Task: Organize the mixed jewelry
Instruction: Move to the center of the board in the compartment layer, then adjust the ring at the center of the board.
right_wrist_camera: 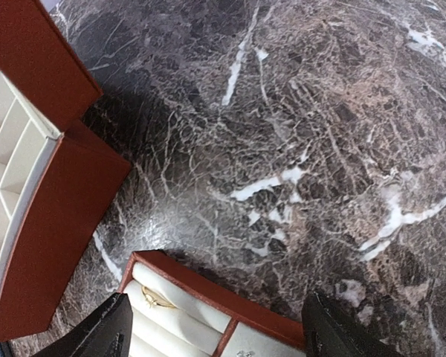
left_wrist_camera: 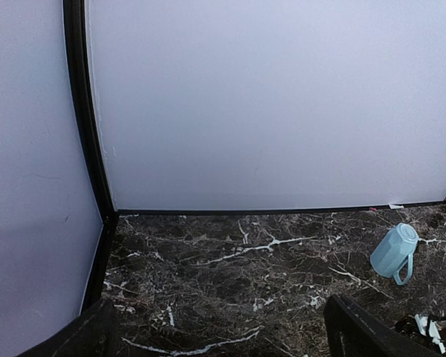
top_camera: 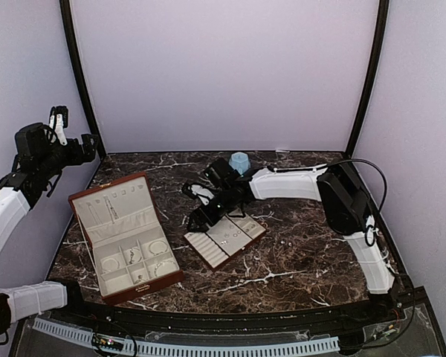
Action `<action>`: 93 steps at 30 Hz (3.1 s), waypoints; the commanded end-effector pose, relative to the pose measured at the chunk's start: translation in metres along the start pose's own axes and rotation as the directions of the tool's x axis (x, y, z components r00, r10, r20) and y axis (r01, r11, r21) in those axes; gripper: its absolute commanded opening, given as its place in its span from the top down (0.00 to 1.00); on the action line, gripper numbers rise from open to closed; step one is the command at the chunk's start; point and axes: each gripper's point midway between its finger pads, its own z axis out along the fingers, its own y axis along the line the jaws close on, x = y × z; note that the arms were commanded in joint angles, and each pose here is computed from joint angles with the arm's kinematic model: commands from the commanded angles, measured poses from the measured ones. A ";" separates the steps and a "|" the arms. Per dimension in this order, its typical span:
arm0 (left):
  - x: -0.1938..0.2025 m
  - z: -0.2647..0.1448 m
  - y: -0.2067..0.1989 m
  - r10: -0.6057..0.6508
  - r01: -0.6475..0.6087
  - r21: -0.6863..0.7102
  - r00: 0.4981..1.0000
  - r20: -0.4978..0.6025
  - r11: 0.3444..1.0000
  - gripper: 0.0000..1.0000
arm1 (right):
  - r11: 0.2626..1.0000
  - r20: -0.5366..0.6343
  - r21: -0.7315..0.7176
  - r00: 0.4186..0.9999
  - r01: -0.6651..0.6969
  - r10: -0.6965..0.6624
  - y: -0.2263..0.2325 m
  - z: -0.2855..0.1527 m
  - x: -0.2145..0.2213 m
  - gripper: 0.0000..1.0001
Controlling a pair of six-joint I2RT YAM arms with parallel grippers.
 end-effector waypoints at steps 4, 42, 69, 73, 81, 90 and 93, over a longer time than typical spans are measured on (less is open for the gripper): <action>-0.004 -0.004 -0.003 0.005 -0.005 0.015 1.000 0.022 1.000 0.01 | 0.997 -0.101 -0.062 0.994 -0.036 0.029 0.027 0.003 0.031 0.21; -0.007 0.010 -0.014 0.005 -0.006 0.085 1.000 0.018 0.996 0.02 | 0.961 0.447 0.080 0.871 -0.264 0.202 -0.020 -0.157 -0.042 0.18; 0.011 0.033 -0.211 0.123 -0.068 0.548 0.990 -0.065 0.834 0.03 | 0.751 0.484 0.286 0.766 -0.596 0.423 -0.084 -0.219 0.099 0.20; 0.021 0.032 -0.200 0.120 -0.065 0.504 0.990 -0.077 0.861 0.02 | 0.682 0.453 0.384 0.770 -0.623 0.449 -0.094 -0.221 0.117 0.24; 0.033 0.032 -0.200 0.130 -0.054 0.510 0.985 -0.115 0.858 0.01 | 0.613 0.344 0.537 0.814 -0.580 0.468 -0.086 -0.200 0.130 0.31; 0.032 0.034 -0.189 0.155 -0.096 0.457 0.983 -0.094 0.884 0.01 | 0.528 0.349 0.576 0.772 -0.624 0.531 -0.095 -0.196 0.151 0.44; 0.033 0.035 -0.189 0.154 -0.093 0.458 0.983 -0.098 0.884 0.01 | 0.512 0.336 0.584 0.762 -0.630 0.554 -0.098 -0.192 0.161 0.48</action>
